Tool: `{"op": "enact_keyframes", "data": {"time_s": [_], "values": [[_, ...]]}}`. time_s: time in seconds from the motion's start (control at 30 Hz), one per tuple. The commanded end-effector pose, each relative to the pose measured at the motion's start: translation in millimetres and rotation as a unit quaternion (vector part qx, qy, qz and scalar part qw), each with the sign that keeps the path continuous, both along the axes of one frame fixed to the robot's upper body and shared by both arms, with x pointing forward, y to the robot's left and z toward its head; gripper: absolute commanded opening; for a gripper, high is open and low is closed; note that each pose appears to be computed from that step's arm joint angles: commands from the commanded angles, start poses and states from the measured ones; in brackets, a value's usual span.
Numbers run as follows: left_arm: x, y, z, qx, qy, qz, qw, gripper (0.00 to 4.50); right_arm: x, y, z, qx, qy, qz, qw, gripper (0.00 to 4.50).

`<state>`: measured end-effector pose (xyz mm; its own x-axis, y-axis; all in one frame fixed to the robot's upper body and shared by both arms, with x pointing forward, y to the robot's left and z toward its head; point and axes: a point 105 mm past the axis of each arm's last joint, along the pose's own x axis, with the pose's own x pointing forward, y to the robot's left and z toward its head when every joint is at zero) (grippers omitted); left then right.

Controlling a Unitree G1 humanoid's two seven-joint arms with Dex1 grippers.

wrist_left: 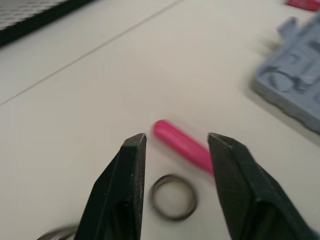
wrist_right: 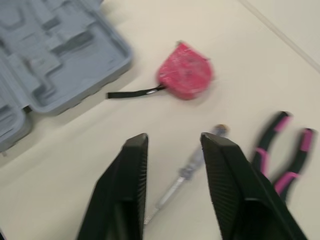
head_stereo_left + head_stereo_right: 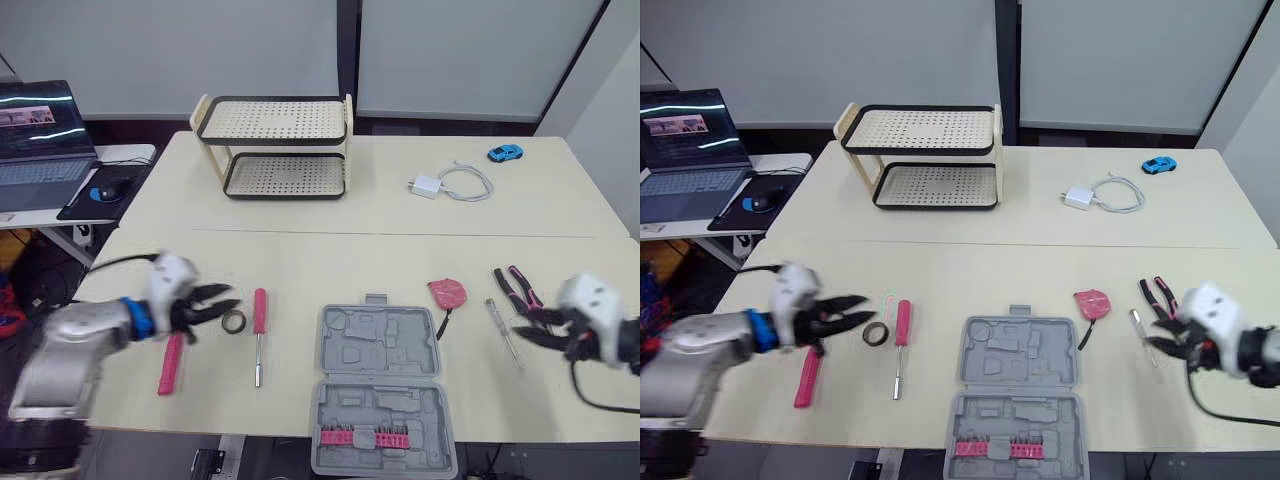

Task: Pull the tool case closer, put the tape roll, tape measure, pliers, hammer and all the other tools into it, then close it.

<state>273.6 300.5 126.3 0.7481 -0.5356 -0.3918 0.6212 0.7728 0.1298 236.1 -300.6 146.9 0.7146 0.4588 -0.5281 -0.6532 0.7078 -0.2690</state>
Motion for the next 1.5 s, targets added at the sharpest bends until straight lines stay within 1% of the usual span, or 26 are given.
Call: {"op": "enact_keyframes", "data": {"time_s": [0.03,0.13,0.17,0.27,0.37,0.53,0.67,0.73,0.8,0.87,0.93,0.97,1.0,1.1,1.17,1.27,1.37,1.43,1.5], "values": [[-14,48,9,0.001,-0.013,0.067,0.998,3.18,-2,-30,16,0.005,-0.047,-0.044,0.998,3.17],[-38,102,-4,0.012,0.001,0.164,0.986,4.19,-7,-70,12,0.003,-0.067,-0.115,0.991,4.26],[-46,118,-9,0.011,0.004,0.196,0.981,4.47,-11,-84,8,0.000,-0.070,-0.137,0.988,4.50],[-65,152,-21,0.007,0.008,0.271,0.962,4.47,-24,-116,-6,-0.005,-0.070,-0.193,0.979,4.50],[-71,158,-28,0.010,0.014,0.279,0.960,4.47,-31,-129,-15,-0.006,-0.069,-0.215,0.974,4.50],[-63,154,-26,0.013,-0.001,0.273,0.962,4.47,-31,-135,-18,-0.012,-0.075,-0.224,0.972,4.50],[-49,147,-21,0.041,-0.020,0.260,0.965,4.47,-20,-131,-17,-0.018,-0.078,-0.216,0.973,4.50],[-43,143,-16,0.038,-0.029,0.255,0.966,4.47,-16,-127,-16,-0.028,-0.081,-0.207,0.975,4.50],[-37,138,-8,0.029,-0.052,0.248,0.967,4.47,-7,-112,-14,-0.026,-0.087,-0.179,0.980,4.50],[-32,133,3,0.024,-0.083,0.241,0.967,4.47,3,-89,-13,-0.042,-0.094,-0.136,0.985,4.50],[-31,129,0,0.051,-0.055,0.228,0.971,4.47,17,-53,-9,-0.016,-0.098,-0.090,0.991,4.50],[-31,124,0,0.057,-0.038,0.213,0.975,4.47,25,-29,-5,-0.007,-0.112,-0.056,0.992,4.50],[-30,121,0,0.059,-0.029,0.204,0.977,4.47,30,-12,-1,-0.001,-0.122,-0.035,0.992,4.50],[-27,113,4,0.041,-0.017,0.190,0.981,4.47,42,64,16,0.067,-0.133,0.085,0.985,4.50],[-26,110,5,0.032,-0.012,0.190,0.981,4.47,39,107,28,0.103,-0.132,0.171,0.971,4.50],[-28,101,4,0.029,-0.009,0.178,0.983,4.47,28,153,47,0.153,-0.139,0.266,0.941,4.50],[-36,91,1,0.028,0.004,0.159,0.987,4.47,18,181,59,0.176,-0.147,0.324,0.918,4.50],[-45,87,-5,0.044,0.025,0.146,0.988,4.47,12,192,58,0.186,-0.142,0.351,0.907,4.50],[-51,83,-7,0.039,0.032,0.144,0.988,4.47,9,195,52,0.182,-0.133,0.366,0.903,4.50]]}}
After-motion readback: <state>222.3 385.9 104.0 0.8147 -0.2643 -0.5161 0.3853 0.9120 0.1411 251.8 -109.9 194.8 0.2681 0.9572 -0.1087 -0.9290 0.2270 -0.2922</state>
